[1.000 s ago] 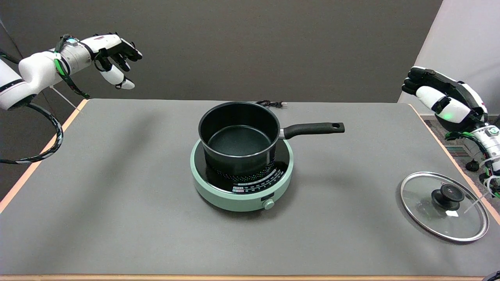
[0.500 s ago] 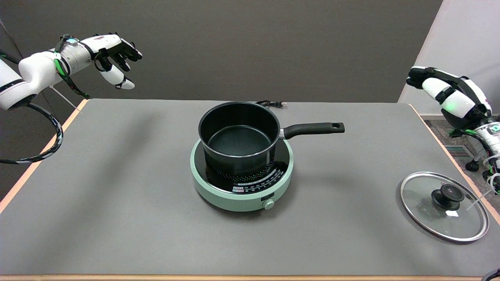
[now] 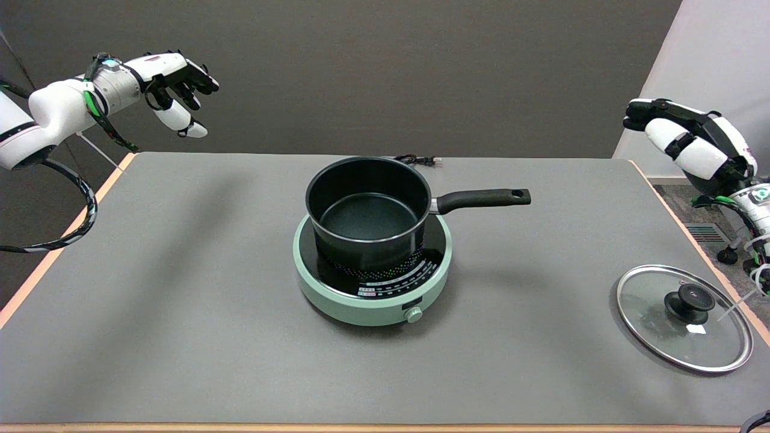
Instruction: Pick up the pot lid.
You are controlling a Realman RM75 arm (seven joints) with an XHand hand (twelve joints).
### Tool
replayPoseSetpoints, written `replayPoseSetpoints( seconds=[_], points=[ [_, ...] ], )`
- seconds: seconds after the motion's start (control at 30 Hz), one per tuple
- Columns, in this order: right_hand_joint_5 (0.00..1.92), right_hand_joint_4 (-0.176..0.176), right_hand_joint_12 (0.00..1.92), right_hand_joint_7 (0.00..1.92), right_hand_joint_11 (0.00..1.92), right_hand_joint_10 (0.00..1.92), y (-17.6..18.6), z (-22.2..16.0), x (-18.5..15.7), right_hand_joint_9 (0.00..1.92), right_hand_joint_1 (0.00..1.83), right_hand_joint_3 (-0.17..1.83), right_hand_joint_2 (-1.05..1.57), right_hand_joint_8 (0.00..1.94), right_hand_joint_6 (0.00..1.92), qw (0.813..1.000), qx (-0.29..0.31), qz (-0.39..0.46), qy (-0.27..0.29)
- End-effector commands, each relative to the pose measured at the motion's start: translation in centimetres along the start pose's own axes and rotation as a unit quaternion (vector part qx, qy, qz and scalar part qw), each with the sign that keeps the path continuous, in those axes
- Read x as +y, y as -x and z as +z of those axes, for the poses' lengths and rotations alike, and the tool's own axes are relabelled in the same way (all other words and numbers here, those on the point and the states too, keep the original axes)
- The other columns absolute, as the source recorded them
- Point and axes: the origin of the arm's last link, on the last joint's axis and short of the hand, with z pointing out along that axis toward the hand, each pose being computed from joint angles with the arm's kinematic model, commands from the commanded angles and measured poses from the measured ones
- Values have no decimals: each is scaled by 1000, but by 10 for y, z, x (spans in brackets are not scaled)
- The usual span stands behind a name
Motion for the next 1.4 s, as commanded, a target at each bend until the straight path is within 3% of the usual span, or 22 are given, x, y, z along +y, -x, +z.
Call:
replayPoseSetpoints(
  seconds=[0.03,0.1,0.13,0.2,0.27,0.37,0.67,0.83,0.93,1.0,1.13,1.4],
  points=[
    [569,-143,1289,649,-1,418,-4,0,-6,602,738,796,845,251,394,999,4,-37,-8],
    [564,-152,1354,657,-1,496,-10,-4,-6,605,760,887,787,306,423,998,12,-66,-6],
    [594,-147,1356,688,-1,493,-14,-8,-6,638,790,794,811,285,375,996,17,-88,-3],
    [632,-151,1418,744,76,641,-22,-14,-8,678,754,908,746,399,437,992,20,-123,2],
    [660,-160,1398,745,129,686,-30,-22,-13,706,834,759,786,465,413,986,21,-167,8],
    [674,-164,1396,698,182,785,-39,-33,-16,710,868,750,767,621,433,977,16,-214,21],
    [678,-148,1399,688,265,850,-52,-68,-33,698,901,767,732,633,433,962,14,-268,42],
    [626,-122,1369,655,276,757,-47,-79,-44,667,939,850,677,522,379,960,8,-277,38],
    [551,-93,1182,638,280,608,-42,-86,-51,599,854,966,637,335,298,958,1,-283,34],
    [507,-71,964,581,298,470,-39,-91,-54,534,905,971,571,243,226,956,-7,-290,37],
    [455,-56,764,504,281,406,-32,-102,-58,461,890,997,528,218,193,952,-21,-303,46],
    [438,-52,703,479,263,395,-11,-128,-63,435,879,1000,510,213,183,942,-41,-327,62]
  ],
)
